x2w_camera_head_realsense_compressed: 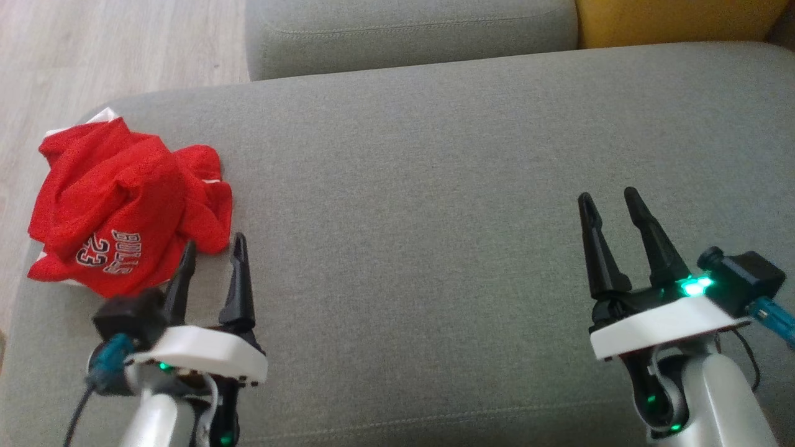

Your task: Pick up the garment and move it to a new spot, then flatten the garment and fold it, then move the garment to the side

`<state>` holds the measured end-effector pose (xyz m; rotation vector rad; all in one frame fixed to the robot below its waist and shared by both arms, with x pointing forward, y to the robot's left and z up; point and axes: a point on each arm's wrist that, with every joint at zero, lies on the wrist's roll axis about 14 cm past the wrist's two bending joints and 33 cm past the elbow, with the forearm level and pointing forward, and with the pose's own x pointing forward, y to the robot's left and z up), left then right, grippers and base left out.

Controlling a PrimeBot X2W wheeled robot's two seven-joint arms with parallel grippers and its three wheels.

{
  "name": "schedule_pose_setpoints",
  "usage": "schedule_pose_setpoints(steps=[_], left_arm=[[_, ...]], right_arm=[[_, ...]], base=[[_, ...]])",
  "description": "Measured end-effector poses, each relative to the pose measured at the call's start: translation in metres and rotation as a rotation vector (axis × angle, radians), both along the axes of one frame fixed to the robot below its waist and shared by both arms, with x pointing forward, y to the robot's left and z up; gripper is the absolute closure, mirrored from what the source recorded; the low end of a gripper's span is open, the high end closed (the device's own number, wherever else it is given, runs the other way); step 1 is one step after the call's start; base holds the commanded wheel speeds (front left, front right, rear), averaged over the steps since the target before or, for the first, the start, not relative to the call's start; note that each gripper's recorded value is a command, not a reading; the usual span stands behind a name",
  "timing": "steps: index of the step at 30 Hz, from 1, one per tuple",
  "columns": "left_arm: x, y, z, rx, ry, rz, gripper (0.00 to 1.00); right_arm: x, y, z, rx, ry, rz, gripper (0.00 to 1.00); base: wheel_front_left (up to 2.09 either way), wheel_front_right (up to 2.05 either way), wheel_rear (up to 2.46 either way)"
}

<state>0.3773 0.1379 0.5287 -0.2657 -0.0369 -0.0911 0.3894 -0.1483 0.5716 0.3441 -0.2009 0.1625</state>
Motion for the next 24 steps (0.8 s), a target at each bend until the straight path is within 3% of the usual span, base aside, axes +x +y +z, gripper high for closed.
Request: schedule_pose_setpoints(steps=[14,24], left_arm=[[-0.006,-0.015,-0.013,0.224,-0.004,0.011,0.00],[-0.009,-0.026,0.000,0.299,-0.084,0.007,0.00]], right_arm=[[-0.002,-0.002,-0.016,-0.155,0.015,-0.025,0.00],[-0.003,0.008,-0.006,-0.273,-0.047,-0.014,0.00]], base=[[0.00,0.00,0.00],[0.00,0.00,0.00]])
